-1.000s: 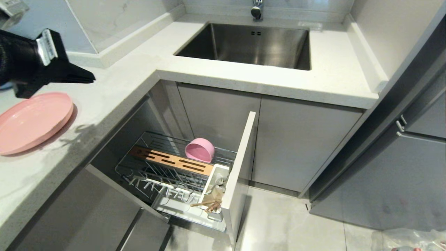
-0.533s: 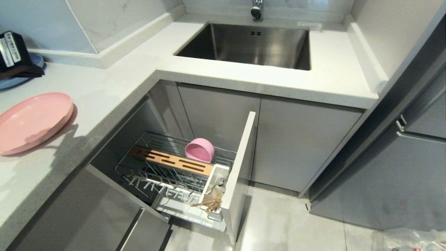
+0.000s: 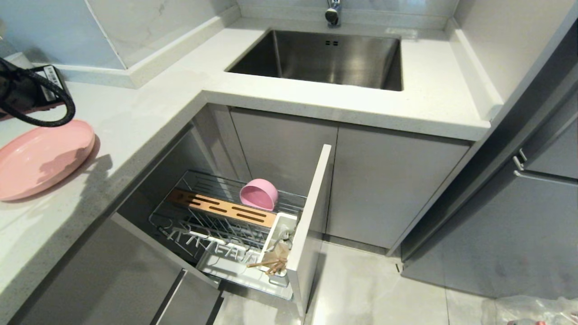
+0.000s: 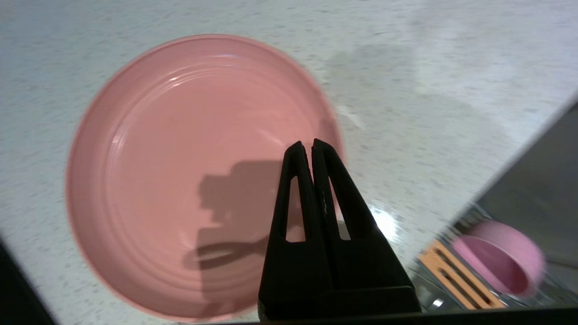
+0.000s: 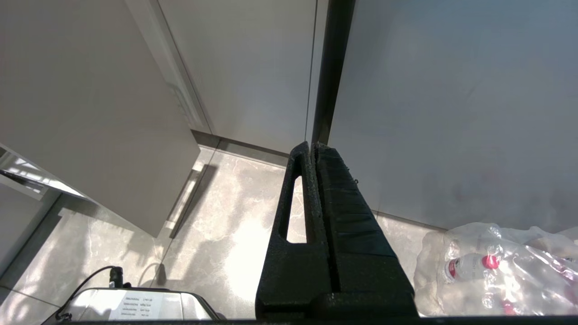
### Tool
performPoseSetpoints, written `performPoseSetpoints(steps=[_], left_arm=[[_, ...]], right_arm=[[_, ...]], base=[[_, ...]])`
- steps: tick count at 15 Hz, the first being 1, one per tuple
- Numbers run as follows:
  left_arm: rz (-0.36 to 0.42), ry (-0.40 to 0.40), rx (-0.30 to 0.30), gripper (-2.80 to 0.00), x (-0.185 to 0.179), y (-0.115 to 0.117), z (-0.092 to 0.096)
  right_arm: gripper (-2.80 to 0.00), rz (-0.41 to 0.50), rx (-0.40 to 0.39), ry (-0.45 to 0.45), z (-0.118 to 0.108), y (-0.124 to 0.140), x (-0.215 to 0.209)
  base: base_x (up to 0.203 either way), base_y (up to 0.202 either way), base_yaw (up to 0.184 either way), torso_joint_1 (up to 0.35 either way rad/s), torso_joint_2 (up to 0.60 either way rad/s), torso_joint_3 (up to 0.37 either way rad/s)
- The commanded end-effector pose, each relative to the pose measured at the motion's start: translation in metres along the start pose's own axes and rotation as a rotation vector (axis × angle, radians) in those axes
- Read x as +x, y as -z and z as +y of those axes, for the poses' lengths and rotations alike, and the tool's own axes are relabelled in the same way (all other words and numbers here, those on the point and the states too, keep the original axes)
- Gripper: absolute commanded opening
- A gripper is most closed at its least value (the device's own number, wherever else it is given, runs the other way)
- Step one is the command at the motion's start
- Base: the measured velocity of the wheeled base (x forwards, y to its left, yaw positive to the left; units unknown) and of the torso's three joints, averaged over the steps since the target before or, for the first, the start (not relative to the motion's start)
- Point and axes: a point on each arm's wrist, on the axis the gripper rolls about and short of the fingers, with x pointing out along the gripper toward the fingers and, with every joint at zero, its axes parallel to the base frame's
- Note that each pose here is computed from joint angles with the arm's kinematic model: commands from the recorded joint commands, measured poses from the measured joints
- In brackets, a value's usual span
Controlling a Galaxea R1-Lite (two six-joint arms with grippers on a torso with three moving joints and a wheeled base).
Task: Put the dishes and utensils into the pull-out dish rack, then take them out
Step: Pick up the plate and place it in the cupboard
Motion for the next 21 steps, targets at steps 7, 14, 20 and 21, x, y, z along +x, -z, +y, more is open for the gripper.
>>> performPoseSetpoints(steps=[7, 14, 20, 21], left_arm=[[0.068, -0.115, 0.028, -2.8, 0.041, 0.021, -0.027], [0.071, -0.142, 0.015, -2.8, 0.052, 0.023, -0.032], [0.053, -0.133, -0.03, 0.0, 0.049, 0.019, -0.033], [0.053, -0.133, -0.031, 0.0, 0.05, 0.019, -0.034]], right_arm=[[-2.8, 0.0, 0.0, 0.0, 0.0, 0.0, 0.0], [-2.8, 0.0, -0.001, -0.001, 0.0, 0.0, 0.0], [-2.8, 0.0, -0.001, -0.001, 0.0, 0.0, 0.0], [-2.8, 0.0, -0.001, -0.001, 0.0, 0.0, 0.0]], base=[[0.0, 0.0, 0.0, 0.0, 0.0, 0.0], [0.0, 0.0, 0.0, 0.0, 0.0, 0.0], [0.0, 0.0, 0.0, 0.0, 0.0, 0.0], [0.0, 0.0, 0.0, 0.0, 0.0, 0.0]])
